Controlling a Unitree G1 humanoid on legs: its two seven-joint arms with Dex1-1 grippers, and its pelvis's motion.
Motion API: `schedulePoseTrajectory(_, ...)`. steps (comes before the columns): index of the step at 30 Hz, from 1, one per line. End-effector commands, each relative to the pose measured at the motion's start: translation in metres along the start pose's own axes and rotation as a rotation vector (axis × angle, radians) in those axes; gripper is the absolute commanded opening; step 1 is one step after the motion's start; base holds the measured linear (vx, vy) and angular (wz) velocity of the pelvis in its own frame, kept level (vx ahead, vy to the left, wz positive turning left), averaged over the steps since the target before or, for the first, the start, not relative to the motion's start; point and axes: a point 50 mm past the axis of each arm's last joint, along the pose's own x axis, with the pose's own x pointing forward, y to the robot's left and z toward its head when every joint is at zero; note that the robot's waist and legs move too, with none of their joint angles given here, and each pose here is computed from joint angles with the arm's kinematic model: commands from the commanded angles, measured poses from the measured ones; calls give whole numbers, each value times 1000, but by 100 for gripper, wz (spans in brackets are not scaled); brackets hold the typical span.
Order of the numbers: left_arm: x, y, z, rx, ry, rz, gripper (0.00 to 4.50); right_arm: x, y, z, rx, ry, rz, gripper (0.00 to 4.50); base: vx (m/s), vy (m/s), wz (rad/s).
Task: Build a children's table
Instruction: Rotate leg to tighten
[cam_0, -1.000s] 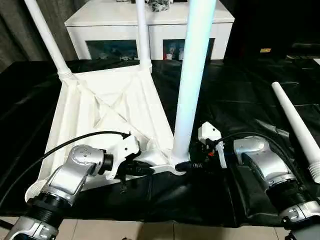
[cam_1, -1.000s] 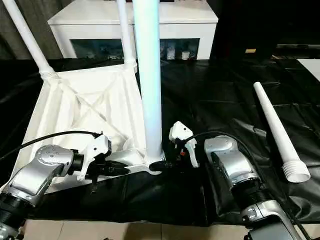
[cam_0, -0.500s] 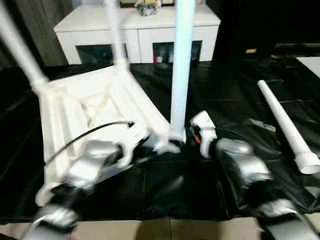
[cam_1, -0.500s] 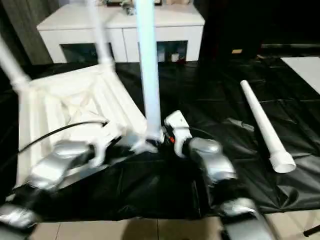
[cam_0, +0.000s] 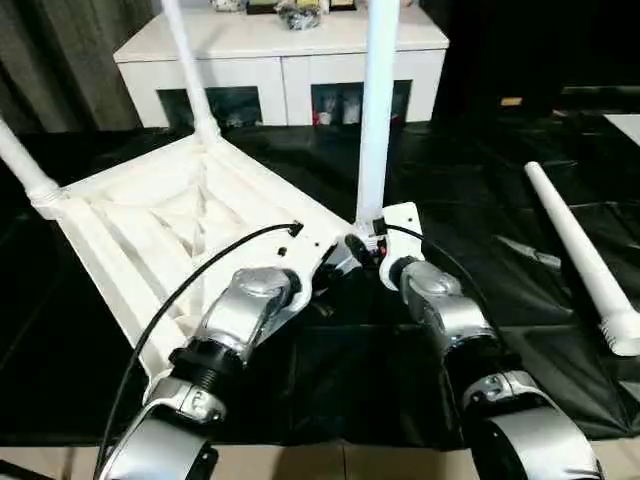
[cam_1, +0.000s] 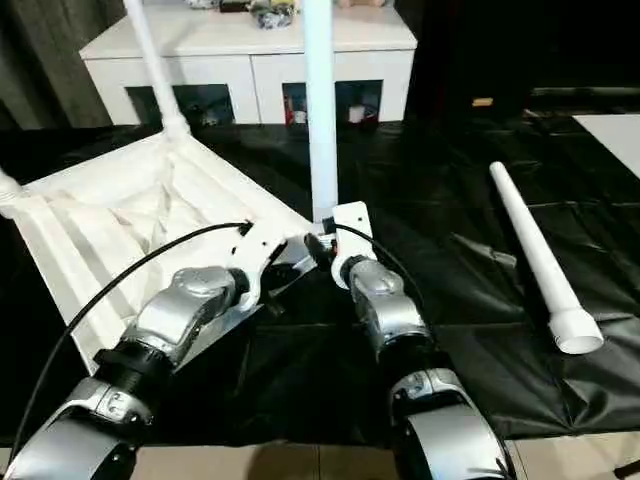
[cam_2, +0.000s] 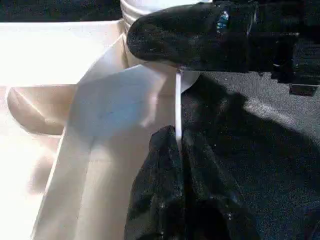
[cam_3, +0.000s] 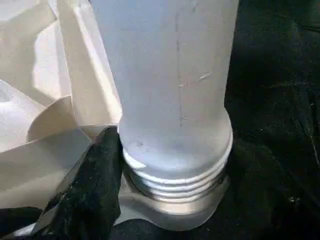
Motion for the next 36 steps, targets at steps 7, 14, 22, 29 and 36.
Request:
schedulePoseTrajectory(7, -28, -3, -17, 116, -20, -234, 0, -23, 2, -4, -106, 52, 468, 397, 0, 0, 0)
schedulePoseTrajectory(14, -58, -7, -23, 166, -39, -472, 0, -56, -23, 2, -198, 101, 723, 397, 0, 0, 0)
schedulePoseTrajectory(22, -79, -5, -29, 213, 16, -579, 0, -81, -26, 2, -267, 203, 925, 397, 0, 0, 0)
schedulePoseTrajectory(29, -79, -6, -30, 214, 21, -583, 0, -81, -22, -4, -288, 254, 955, 361, 0, 0, 0)
schedulePoseTrajectory(36, -77, -6, -30, 215, 17, -575, 0, -78, -20, -1, -275, 227, 948, 305, 0, 0, 0)
